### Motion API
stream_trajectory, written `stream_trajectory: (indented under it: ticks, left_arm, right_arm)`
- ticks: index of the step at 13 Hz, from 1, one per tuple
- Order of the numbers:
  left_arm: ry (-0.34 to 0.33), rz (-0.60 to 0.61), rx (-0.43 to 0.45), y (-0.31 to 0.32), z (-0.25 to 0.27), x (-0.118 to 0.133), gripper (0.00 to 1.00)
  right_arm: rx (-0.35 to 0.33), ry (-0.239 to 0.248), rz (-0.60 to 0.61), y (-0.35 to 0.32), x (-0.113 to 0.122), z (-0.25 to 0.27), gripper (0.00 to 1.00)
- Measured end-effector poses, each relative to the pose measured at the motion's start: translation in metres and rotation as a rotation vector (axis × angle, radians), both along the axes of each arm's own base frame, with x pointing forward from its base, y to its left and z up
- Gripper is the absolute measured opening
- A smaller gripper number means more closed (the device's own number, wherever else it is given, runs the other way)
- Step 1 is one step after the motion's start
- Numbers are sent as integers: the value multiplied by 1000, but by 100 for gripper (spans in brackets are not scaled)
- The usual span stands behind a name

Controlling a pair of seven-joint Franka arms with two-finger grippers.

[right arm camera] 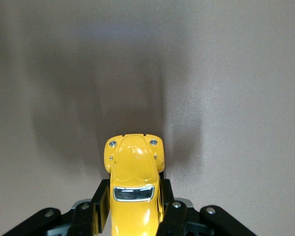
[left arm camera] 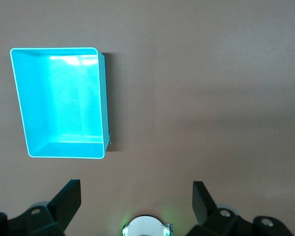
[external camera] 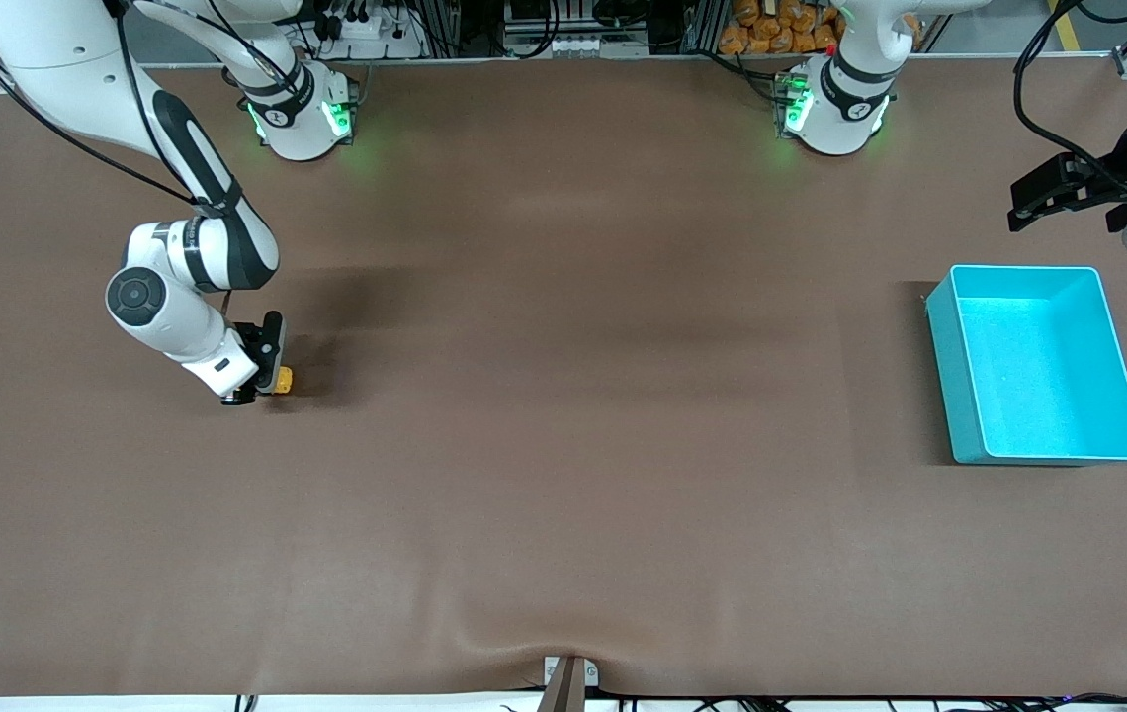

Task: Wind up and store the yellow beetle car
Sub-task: 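Press the car down and drag it backward with the right gripper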

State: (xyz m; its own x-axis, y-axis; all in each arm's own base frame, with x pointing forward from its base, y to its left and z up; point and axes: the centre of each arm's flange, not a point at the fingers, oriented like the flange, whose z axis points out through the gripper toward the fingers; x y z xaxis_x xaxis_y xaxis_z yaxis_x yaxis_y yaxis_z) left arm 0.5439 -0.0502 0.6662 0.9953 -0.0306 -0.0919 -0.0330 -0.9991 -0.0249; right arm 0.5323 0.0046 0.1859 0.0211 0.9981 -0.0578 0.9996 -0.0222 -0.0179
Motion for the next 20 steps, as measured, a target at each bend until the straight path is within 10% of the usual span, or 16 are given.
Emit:
stream_trajectory:
  ticks: [20]
  left_arm:
    - [4, 5, 1, 2, -2, 1, 100]
  right_arm:
    - [0, 16, -8, -50, 6, 0, 45]
